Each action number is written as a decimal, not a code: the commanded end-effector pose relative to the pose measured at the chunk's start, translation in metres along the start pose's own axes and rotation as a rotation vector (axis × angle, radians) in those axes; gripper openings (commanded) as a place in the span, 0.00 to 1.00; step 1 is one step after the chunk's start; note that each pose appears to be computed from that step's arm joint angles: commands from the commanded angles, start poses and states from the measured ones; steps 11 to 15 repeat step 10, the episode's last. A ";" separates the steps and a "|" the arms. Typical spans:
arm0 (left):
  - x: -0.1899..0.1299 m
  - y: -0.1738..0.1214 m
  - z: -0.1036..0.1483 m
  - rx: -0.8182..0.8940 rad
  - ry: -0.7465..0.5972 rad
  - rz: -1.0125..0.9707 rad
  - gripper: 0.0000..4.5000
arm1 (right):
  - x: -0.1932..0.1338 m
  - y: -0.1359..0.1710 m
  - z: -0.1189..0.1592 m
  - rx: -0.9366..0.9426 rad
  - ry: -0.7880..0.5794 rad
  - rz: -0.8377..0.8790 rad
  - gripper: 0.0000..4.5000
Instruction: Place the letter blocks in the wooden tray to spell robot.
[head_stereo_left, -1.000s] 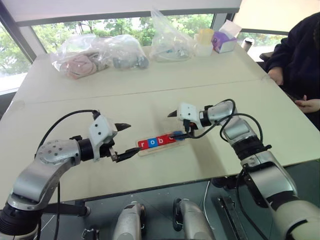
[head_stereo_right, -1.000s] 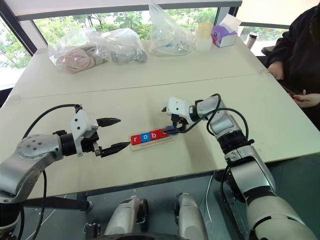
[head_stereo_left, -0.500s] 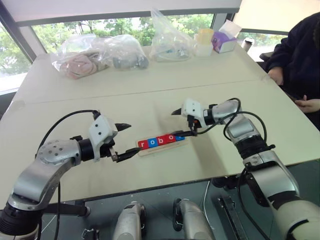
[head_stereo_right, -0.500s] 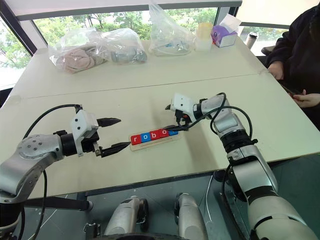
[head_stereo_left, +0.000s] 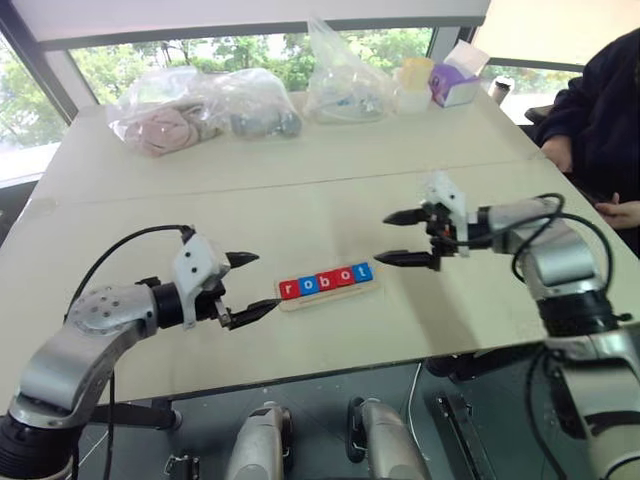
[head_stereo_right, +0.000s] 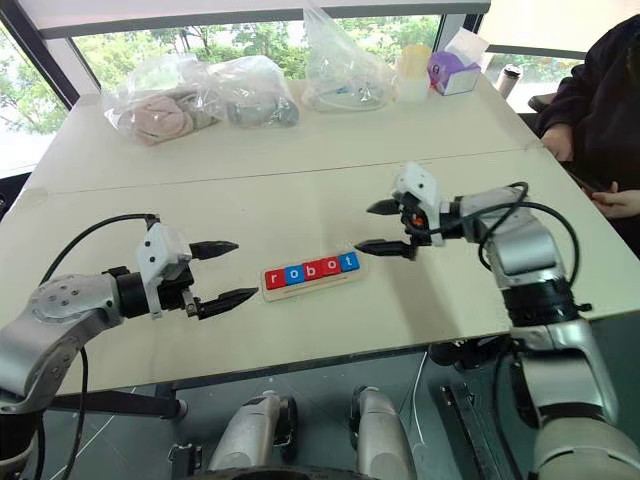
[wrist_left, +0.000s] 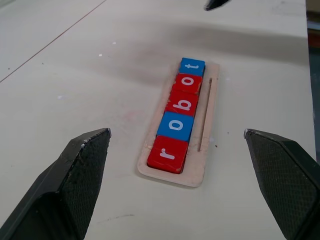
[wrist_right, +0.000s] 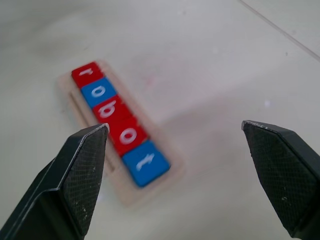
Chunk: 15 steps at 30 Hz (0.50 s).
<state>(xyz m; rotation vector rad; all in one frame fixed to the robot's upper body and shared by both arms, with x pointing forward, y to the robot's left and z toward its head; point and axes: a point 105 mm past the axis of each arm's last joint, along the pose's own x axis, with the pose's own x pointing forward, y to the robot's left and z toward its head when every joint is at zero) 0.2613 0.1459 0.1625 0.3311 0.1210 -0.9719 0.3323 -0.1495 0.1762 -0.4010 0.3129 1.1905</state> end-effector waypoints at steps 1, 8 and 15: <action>-0.007 -0.002 0.010 0.035 -0.014 0.007 1.00 | -0.023 0.021 0.006 -0.044 0.035 0.027 0.98; -0.012 -0.002 0.006 -0.010 -0.003 0.023 1.00 | -0.046 0.034 -0.005 0.003 0.086 -0.033 0.98; -0.010 -0.004 0.007 -0.020 -0.006 0.023 1.00 | -0.047 0.034 -0.008 0.018 0.083 -0.054 0.98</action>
